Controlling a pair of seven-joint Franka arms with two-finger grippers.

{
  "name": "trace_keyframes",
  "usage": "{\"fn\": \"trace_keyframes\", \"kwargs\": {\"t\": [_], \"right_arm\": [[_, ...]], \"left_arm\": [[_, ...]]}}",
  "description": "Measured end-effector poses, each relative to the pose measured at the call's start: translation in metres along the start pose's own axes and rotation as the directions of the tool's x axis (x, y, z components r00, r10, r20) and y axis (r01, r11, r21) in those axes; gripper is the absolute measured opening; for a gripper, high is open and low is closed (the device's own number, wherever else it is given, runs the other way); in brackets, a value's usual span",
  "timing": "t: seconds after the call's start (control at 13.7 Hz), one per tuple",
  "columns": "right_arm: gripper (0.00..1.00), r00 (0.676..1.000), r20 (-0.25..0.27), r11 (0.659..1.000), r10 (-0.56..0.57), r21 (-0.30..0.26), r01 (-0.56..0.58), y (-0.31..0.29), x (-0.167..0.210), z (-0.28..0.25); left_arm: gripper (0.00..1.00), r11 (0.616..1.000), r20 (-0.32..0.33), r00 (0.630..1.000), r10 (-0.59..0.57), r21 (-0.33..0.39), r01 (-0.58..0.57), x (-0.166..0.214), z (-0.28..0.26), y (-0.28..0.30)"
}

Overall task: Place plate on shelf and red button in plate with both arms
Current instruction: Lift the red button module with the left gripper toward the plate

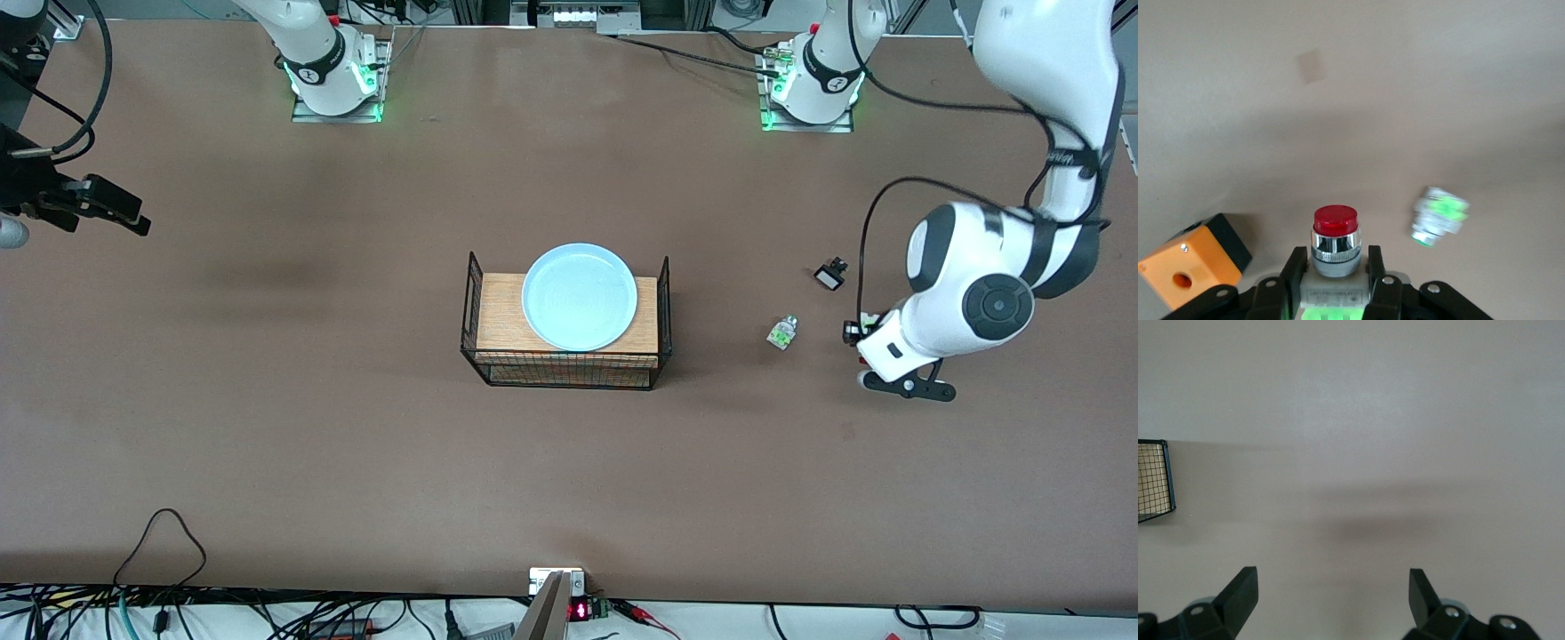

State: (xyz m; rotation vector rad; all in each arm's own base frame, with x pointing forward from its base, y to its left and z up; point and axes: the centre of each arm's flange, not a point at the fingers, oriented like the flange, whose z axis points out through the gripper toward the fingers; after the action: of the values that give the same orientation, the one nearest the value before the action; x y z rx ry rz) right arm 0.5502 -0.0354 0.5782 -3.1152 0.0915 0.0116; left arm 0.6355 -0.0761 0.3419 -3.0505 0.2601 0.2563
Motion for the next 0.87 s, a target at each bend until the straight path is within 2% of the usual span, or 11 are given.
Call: {"fn": "trace_keyframes", "kwargs": {"t": [0.15,0.29,0.44,0.66,0.87], "right_arm": [[1.0,1.0,0.009,1.0,-0.005,0.0,0.005,-0.002,-0.001,0.002],[1.0,1.0,0.011,1.0,-0.01,-0.001,0.01,-0.006,0.0,0.003],[1.0,1.0,0.011,1.0,-0.013,-0.001,0.013,-0.007,0.0,0.003],[1.0,1.0,0.01,1.0,-0.015,-0.001,0.015,-0.008,0.0,0.003],[1.0,1.0,0.007,1.0,-0.018,-0.001,0.018,-0.01,0.0,0.001]], "left_arm": [[0.41,0.999,-0.046,0.999,-0.015,-0.029,0.014,0.003,-0.057,0.062],[0.41,0.988,-0.073,0.993,-0.09,-0.132,0.08,-0.002,-0.098,0.131],[0.41,0.964,-0.062,0.988,-0.143,-0.236,0.125,-0.014,-0.124,0.19],[0.41,0.955,-0.046,0.988,-0.145,-0.267,0.128,-0.04,-0.136,0.291],[0.41,0.943,-0.063,0.983,-0.17,-0.301,0.144,-0.042,-0.121,0.357]]}}
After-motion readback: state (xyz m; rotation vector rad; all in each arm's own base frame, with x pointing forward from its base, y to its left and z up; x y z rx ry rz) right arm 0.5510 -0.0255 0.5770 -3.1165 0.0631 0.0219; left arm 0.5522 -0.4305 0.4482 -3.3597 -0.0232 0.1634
